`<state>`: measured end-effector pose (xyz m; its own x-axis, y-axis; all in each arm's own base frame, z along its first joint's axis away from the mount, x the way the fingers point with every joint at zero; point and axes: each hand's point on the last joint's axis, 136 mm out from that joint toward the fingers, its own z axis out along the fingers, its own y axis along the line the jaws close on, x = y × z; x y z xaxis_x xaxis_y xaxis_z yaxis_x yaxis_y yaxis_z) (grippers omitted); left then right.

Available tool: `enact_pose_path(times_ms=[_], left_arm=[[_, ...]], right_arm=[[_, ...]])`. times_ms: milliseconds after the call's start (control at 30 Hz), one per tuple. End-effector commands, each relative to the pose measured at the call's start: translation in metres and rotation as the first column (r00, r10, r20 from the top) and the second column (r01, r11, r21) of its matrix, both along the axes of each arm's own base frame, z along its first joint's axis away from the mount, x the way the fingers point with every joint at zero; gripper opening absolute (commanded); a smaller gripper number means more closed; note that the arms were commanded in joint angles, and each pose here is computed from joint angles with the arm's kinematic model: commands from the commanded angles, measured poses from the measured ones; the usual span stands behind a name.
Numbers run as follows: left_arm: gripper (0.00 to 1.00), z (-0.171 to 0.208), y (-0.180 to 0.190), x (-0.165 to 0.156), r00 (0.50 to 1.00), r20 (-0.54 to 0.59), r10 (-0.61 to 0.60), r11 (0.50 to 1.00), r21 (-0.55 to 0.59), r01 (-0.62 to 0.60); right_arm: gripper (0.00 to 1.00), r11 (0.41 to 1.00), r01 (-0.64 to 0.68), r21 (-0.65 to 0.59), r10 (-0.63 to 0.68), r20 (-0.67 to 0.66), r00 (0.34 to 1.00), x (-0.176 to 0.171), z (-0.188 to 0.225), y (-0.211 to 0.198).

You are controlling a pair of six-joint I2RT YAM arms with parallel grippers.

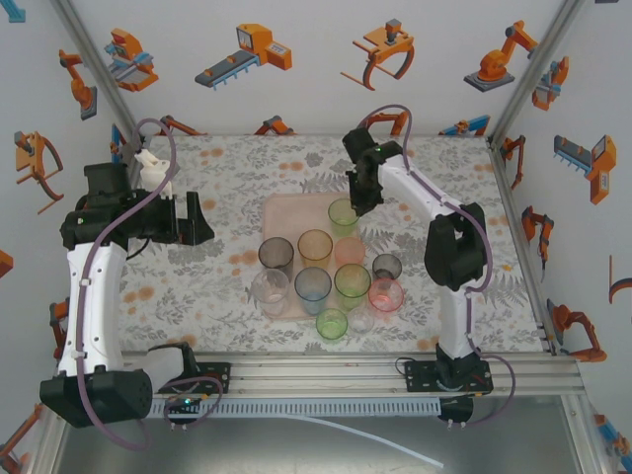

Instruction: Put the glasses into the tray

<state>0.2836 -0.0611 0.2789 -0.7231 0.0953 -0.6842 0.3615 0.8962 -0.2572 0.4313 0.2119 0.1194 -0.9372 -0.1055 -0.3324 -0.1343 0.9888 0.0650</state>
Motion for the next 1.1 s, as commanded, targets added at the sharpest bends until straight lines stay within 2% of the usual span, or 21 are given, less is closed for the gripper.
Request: enact_pose_path(times_ms=[0, 500, 1067], left_arm=[[0.97, 0.0047, -0.0020, -0.0036, 1.000, 0.014, -0.001, 1.000, -0.025, 0.001], [0.97, 0.0029, -0.0020, -0.0050, 1.000, 0.010, 0.001, 1.000, -0.028, -0.001], [0.97, 0.0041, -0.0016, -0.0063, 1.000, 0.016, 0.004, 1.000, -0.031, -0.003]], right_arm=[[0.00, 0.999, -0.018, -0.027, 0.018, -0.009, 1.000, -0.0032, -0.0087, 0.0015], [0.05, 0.999, -0.022, -0.036, 0.021, -0.023, 1.000, -0.0065, -0.0156, 0.0021], [0.22, 0.999, -0.026, -0.041, 0.024, -0.036, 0.999, -0.0088, -0.0166, 0.0018]])
